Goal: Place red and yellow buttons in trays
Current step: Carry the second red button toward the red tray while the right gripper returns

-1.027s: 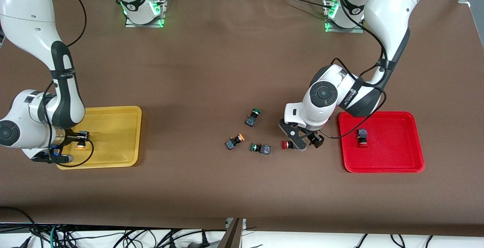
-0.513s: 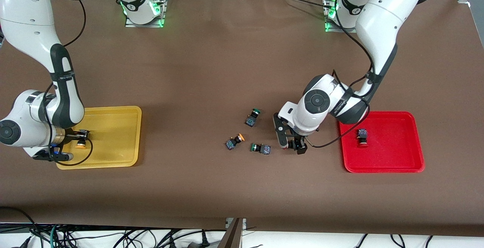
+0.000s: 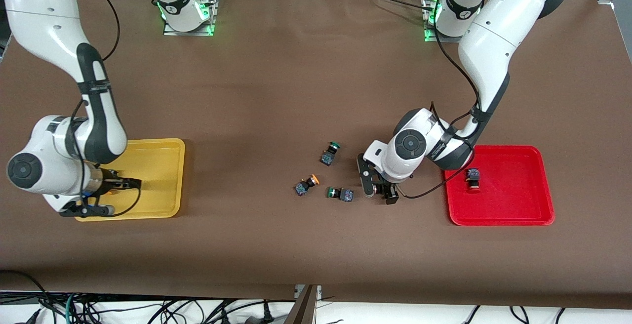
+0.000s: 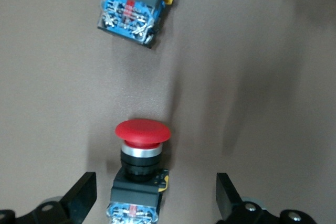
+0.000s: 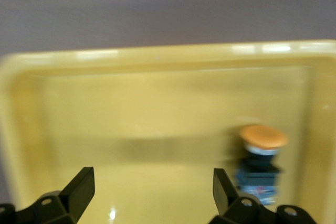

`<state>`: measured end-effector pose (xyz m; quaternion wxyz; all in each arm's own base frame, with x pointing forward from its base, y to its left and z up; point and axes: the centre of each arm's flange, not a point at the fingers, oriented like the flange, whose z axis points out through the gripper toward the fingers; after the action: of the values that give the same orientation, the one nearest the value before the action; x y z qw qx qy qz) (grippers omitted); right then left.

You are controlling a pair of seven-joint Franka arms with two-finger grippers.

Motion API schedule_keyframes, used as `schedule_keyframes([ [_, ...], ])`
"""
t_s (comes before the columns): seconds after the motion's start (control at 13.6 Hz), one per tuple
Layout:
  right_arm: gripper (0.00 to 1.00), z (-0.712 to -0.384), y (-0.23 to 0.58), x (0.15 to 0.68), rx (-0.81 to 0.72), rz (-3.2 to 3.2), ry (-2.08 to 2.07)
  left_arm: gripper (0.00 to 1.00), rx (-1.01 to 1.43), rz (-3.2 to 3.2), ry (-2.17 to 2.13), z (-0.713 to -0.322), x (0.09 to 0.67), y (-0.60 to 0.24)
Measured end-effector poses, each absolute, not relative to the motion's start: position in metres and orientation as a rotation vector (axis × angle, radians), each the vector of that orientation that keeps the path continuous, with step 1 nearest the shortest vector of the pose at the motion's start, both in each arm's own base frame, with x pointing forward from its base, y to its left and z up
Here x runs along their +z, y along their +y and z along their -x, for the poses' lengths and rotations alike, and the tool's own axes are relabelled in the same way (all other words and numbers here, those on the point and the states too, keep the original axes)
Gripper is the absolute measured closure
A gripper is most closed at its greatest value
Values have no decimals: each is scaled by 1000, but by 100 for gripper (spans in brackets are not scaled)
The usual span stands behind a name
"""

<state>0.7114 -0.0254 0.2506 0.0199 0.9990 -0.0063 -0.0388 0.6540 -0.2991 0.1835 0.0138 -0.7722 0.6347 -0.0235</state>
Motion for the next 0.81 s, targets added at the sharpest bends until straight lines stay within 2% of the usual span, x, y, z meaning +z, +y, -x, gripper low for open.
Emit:
schedule_keyframes([
  [0.15,0,-711,25,253,-112,-3102,-139,0,-70,2407,1977,-654,181,-299],
  [0.22,0,-710,53,253,-110,-3096,-210,5,-68,2408,1978,-654,179,-299],
  [0.29,0,-707,81,253,-107,-3087,-280,5,-68,2409,1978,-654,179,-300],
  [0.37,0,-703,110,253,-101,-3077,-352,12,-69,2409,1978,-654,179,-299],
  [0.59,0,-688,196,255,-40,-3045,-589,48,-74,2411,1974,-656,180,-299],
  [0.66,0,-683,223,258,0,-3039,-678,55,-76,2412,1971,-657,181,-298],
  [0.81,0,-671,271,258,63,-3028,-831,56,-87,2421,1954,-661,184,-294],
])
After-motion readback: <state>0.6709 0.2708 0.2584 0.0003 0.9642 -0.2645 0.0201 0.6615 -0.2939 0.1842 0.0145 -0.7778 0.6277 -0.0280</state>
